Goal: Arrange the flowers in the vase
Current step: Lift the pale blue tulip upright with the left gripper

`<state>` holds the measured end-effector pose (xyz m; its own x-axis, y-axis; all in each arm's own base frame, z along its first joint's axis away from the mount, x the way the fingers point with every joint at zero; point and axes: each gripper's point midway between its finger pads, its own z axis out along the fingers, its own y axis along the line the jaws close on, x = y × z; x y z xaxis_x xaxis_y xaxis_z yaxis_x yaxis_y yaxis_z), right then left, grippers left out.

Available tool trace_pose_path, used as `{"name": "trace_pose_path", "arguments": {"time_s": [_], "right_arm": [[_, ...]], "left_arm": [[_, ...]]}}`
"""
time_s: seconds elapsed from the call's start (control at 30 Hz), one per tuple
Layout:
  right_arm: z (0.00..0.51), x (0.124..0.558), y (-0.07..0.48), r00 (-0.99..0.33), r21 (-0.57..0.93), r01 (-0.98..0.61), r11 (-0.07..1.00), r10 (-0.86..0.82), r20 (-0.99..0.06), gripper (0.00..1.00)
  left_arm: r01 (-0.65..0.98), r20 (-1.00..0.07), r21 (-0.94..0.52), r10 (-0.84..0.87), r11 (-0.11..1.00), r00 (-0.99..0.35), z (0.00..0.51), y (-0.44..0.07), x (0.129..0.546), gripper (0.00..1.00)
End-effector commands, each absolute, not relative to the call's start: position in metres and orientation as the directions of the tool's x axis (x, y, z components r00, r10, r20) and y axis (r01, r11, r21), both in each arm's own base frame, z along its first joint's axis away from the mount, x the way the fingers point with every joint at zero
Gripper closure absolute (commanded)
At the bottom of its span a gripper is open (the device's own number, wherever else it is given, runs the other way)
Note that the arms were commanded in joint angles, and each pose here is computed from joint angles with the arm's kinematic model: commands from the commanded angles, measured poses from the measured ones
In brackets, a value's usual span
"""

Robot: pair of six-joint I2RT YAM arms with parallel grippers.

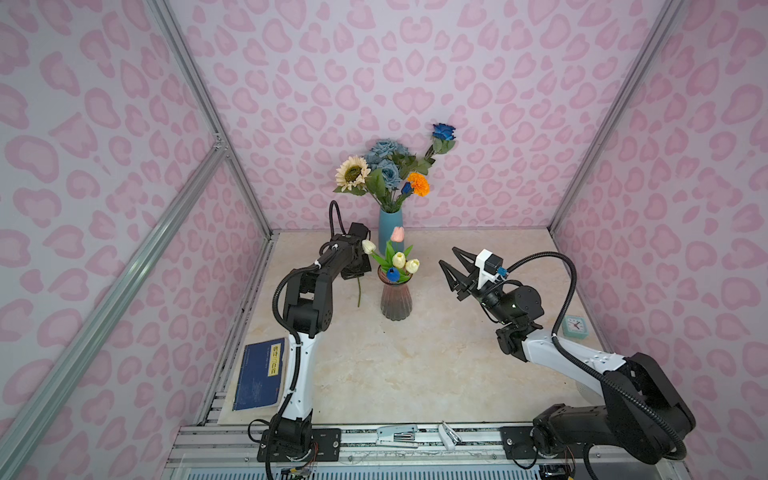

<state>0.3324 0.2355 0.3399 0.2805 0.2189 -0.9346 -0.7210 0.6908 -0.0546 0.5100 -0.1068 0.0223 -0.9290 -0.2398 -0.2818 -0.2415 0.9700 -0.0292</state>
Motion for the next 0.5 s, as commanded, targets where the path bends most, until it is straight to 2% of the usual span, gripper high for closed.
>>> {"name": "trace_pose_path", "arguments": {"time_s": [0.0,0.13,0.27,0.47], "right_arm": [[0.34,0.332,0.234,0.291,-0.062,-0.713,0.698,0.215,-0.932,0.48],[0.34,0.333,0.233,0.289,-0.057,-0.712,0.7,0.217,-0.932,0.48],[0.342,0.333,0.234,0.29,-0.052,-0.715,0.697,0.228,-0.93,0.48],[0.339,0.335,0.235,0.286,-0.045,-0.715,0.698,0.234,-0.929,0.48]], "left_arm": [[-0.245,-0.333,0.002,-0.231,0.969,-0.914,0.048,-0.089,0.5,0.97],[-0.212,-0.522,-0.035,-0.199,0.977,-0.829,0.107,-0.081,0.498,0.97],[-0.148,-0.723,-0.139,-0.202,0.979,-0.66,0.18,-0.081,0.487,0.97],[-0.061,-0.871,-0.223,-0.227,0.973,-0.436,0.248,-0.076,0.449,0.97]]}}
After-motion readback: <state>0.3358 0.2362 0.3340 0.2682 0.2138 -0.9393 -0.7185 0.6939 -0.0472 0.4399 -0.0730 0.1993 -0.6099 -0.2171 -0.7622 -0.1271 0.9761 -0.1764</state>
